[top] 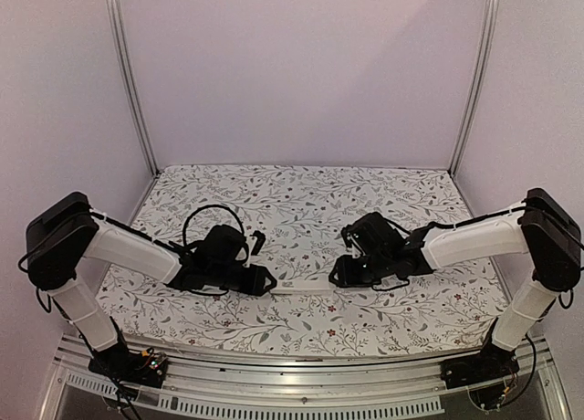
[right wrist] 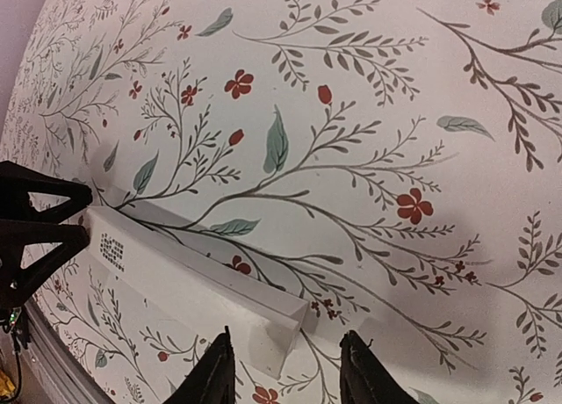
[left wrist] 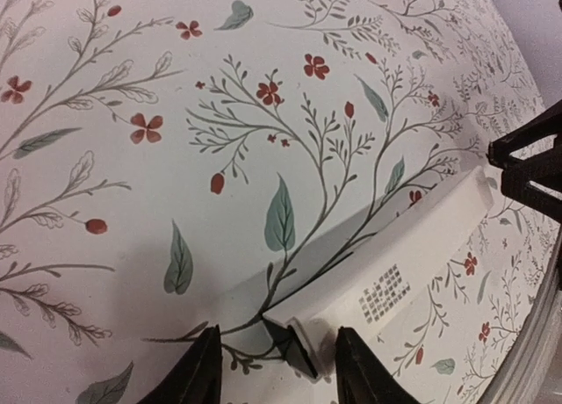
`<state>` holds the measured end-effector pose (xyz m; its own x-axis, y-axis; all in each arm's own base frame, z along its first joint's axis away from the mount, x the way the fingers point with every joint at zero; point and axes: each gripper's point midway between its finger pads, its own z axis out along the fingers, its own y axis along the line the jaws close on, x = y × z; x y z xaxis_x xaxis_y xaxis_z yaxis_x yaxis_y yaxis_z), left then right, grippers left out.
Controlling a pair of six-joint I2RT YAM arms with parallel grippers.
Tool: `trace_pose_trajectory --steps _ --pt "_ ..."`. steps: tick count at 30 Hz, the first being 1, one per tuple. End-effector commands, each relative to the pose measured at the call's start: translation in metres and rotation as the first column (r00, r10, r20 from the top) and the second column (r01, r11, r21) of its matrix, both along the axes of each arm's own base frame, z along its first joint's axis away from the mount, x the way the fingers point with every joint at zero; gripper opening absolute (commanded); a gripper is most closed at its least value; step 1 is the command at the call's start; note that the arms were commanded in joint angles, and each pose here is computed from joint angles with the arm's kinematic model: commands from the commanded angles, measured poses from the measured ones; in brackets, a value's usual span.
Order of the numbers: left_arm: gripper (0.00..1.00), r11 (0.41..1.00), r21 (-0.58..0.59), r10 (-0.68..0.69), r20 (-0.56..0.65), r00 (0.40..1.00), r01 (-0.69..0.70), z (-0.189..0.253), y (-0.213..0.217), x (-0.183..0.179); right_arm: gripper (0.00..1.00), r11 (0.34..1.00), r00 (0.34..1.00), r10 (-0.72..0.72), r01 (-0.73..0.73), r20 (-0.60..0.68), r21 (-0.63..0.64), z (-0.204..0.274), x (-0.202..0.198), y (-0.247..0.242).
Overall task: Load the batteries into the remote control
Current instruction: Adjust the battery cover on the remote control without the battery cover.
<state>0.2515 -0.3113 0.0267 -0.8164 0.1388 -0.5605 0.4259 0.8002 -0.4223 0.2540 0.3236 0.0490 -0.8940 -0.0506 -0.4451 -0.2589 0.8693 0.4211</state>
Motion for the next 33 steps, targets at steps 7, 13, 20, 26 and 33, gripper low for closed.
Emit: trace_pose_trajectory --steps 7,13,20,26,33 --pt "0.42 1.0 -0.002 0.0 -0.008 1.0 0.0 -0.001 -0.002 0.005 0.36 1.0 0.999 0.022 -0.023 -0.041 -0.018 -0.017 -0.004 0.005" --pt "0.42 1.0 -0.003 0.016 -0.001 1.0 -0.016 0.002 0.003 0.004 0.32 1.0 0.998 0.017 -0.018 -0.056 -0.013 -0.023 -0.006 0.005" --pt "0.38 1.0 0.003 0.003 -0.022 1.0 -0.003 -0.003 0.001 0.002 0.3 0.999 0.997 0.025 -0.027 -0.074 -0.026 -0.031 -0.008 0.005" --pt "0.33 1.0 0.007 0.005 -0.04 0.999 -0.005 -0.006 0.003 -0.001 0.27 0.999 0.995 0.021 -0.025 -0.102 -0.035 -0.04 -0.015 0.001" --pt "0.28 1.0 0.004 0.009 -0.049 0.999 -0.008 -0.006 0.006 -0.004 0.25 0.999 0.994 0.019 -0.022 -0.11 -0.032 -0.04 -0.018 0.003"
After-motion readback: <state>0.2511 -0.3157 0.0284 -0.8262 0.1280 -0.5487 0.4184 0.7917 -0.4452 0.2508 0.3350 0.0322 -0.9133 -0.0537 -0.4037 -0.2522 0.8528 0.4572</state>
